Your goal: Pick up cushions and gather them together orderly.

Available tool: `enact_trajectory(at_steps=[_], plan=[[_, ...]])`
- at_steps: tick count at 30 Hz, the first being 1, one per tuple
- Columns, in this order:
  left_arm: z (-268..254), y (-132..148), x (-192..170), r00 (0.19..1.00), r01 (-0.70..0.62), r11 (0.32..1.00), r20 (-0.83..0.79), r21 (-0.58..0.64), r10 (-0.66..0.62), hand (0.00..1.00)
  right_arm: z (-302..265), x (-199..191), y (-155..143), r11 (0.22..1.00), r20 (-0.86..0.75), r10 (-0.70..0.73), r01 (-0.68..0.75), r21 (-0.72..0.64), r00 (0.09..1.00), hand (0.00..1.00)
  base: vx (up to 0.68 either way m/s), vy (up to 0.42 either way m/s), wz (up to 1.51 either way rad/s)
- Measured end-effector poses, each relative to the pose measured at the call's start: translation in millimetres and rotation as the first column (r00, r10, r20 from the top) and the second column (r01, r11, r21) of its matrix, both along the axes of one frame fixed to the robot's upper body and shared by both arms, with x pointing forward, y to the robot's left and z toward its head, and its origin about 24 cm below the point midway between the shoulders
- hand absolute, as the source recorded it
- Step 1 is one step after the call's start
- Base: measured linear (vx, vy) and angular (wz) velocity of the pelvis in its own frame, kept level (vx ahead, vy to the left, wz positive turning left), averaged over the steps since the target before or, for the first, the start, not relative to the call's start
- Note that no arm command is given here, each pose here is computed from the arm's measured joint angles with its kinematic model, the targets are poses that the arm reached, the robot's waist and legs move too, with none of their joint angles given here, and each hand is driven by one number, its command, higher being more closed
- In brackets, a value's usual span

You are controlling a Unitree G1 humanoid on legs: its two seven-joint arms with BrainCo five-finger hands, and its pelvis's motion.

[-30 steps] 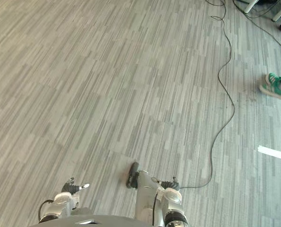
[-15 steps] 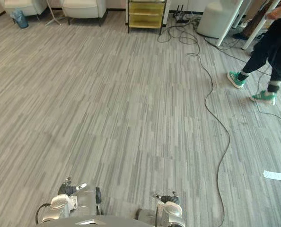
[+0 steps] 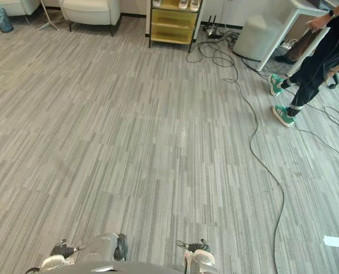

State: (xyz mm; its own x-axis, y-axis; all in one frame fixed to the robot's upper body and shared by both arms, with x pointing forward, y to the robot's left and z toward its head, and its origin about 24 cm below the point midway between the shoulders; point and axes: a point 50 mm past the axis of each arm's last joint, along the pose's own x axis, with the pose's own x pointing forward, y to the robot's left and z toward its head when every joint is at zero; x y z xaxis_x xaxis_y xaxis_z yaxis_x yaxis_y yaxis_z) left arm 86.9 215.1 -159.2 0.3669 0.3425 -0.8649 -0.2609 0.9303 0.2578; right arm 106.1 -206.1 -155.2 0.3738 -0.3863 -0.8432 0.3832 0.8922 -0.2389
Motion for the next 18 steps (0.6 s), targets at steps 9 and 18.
enact_trajectory(at_steps=[9,18], plan=[[5,-12,22,0.998,0.018,1.0,0.064,-0.018,-0.016,0.0,11,19,-10,0.999,0.103,-0.038,0.04,-0.027,0.994,0.0,0.39,-0.092,0.25],[2,-54,31,0.996,0.053,0.991,0.083,-0.125,-0.043,0.0,20,30,-22,0.996,0.154,-0.065,0.074,-0.053,0.986,0.0,0.59,-0.294,0.32]])
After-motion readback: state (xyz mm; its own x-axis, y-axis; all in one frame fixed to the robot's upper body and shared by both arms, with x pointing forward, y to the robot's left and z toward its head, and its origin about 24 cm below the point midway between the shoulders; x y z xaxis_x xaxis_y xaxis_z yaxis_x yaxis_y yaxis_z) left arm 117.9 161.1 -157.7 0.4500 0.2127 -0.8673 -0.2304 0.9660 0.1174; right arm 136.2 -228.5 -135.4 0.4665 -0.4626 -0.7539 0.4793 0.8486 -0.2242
